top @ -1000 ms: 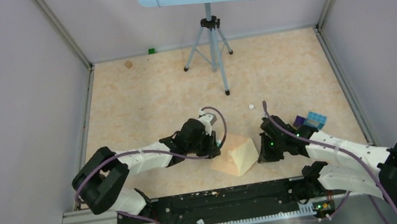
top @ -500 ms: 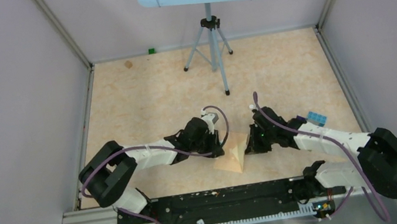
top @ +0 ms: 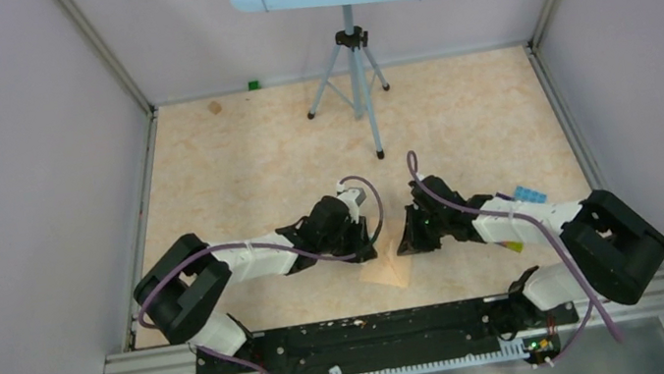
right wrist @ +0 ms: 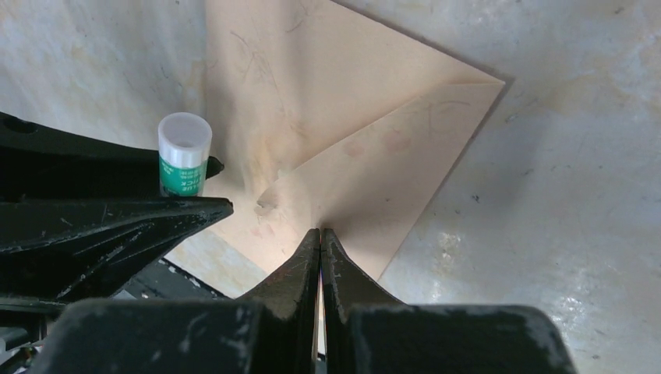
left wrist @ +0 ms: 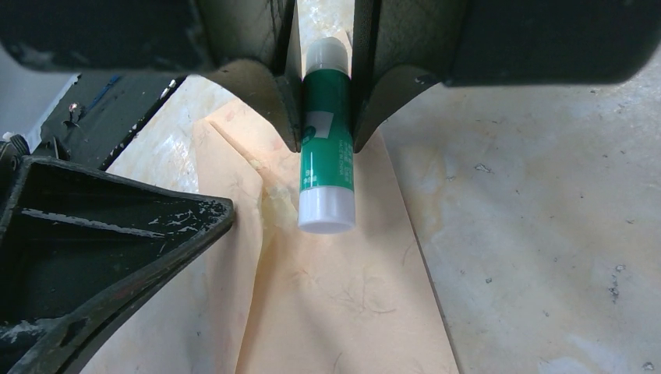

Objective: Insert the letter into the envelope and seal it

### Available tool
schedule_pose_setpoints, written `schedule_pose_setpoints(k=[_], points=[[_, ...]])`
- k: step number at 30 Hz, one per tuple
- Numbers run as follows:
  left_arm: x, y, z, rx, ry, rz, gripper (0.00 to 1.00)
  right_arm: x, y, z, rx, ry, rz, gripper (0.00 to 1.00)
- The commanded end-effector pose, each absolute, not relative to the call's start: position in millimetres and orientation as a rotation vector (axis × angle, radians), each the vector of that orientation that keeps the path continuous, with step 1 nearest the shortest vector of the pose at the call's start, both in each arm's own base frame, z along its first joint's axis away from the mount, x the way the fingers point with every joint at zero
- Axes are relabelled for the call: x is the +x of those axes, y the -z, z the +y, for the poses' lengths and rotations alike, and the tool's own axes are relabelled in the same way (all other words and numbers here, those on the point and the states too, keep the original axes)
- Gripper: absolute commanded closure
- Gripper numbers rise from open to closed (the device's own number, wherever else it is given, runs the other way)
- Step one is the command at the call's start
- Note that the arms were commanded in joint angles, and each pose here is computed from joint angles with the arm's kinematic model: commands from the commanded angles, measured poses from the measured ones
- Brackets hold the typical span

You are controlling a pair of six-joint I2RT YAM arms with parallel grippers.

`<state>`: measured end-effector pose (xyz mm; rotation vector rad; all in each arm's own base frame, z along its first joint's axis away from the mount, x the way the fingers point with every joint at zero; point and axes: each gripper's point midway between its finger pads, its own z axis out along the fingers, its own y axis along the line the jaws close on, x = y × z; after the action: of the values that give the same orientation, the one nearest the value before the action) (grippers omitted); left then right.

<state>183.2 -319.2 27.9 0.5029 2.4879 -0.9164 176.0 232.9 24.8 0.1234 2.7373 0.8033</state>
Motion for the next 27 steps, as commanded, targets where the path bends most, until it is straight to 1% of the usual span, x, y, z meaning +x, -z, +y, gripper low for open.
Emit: schedule_pose_setpoints(k=[1, 18, 27], points=[[178, -15, -316, 0.508, 0.878, 2.531, 1.00, 200, -45, 254, 0.098, -0.897, 2.638, 1.00], [177, -17, -319, 0.509, 0.900, 2.523, 1.00, 205, -31, 270, 0.071, -0.901, 2.652, 1.00], [176, -16, -320, 0.505, 0.901, 2.527, 1.00, 202, -19, 271, 0.071, -0.847, 2.678, 1.00]])
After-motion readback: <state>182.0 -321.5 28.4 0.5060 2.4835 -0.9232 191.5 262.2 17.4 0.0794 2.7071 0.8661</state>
